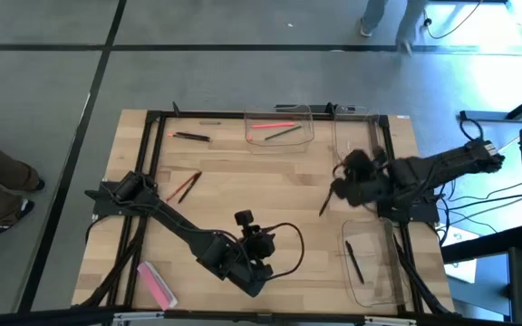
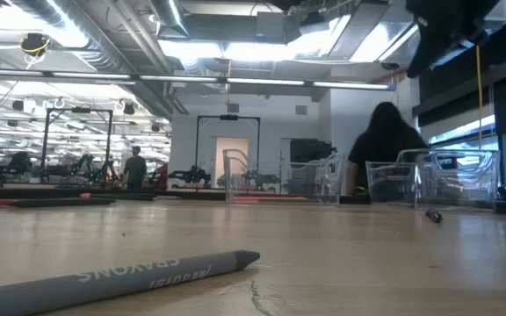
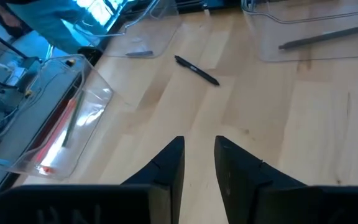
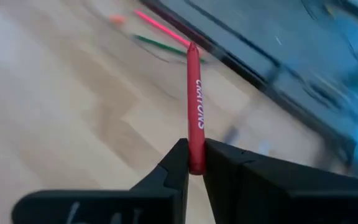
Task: Sort crayons/erasers/pens/pencils in bins
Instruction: Put the red crayon into the top right transparent bin
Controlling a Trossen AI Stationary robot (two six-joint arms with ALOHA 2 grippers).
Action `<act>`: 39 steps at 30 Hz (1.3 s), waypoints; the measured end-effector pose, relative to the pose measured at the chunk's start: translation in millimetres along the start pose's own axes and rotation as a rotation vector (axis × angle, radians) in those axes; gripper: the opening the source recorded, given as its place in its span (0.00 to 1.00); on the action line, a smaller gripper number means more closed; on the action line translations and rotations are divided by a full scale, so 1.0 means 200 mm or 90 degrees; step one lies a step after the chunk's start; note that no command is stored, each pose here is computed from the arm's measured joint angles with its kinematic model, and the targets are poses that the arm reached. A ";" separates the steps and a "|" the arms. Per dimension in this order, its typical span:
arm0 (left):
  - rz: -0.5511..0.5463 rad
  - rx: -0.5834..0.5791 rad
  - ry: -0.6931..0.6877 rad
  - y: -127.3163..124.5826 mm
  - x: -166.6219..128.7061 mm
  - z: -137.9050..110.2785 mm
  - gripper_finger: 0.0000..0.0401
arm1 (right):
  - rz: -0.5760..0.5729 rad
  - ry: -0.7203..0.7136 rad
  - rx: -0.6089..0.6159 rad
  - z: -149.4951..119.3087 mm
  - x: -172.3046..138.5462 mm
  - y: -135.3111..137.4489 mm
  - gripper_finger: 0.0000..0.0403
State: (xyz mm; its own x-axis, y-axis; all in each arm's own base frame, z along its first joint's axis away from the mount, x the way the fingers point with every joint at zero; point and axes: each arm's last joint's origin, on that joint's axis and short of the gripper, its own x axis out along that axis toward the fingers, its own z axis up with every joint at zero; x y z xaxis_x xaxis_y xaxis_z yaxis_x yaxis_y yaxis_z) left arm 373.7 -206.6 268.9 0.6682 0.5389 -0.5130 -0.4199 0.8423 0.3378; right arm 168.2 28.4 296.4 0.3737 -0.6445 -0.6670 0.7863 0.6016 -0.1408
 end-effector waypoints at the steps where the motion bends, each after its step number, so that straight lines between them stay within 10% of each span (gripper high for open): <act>1: 0.002 0.000 -0.001 0.00 0.00 0.00 0.20 | -0.020 0.016 0.020 0.01 0.01 -0.04 0.10; 15: 0.005 -0.001 -0.001 0.00 0.01 0.00 0.20 | -0.176 0.203 0.158 0.11 0.21 -0.31 0.10; 39: 0.026 -0.012 0.005 0.05 0.07 0.02 0.21 | -0.141 0.466 0.107 0.17 0.73 -0.36 0.10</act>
State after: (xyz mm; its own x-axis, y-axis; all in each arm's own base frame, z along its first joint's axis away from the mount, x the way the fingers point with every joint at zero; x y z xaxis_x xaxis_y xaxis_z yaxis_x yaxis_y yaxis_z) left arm 381.7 -191.7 268.7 0.6457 0.5727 -0.5051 -0.4582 0.8197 0.3437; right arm 183.2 -125.1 235.0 -0.1746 -0.2310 -0.9572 0.8902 0.3784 -0.2537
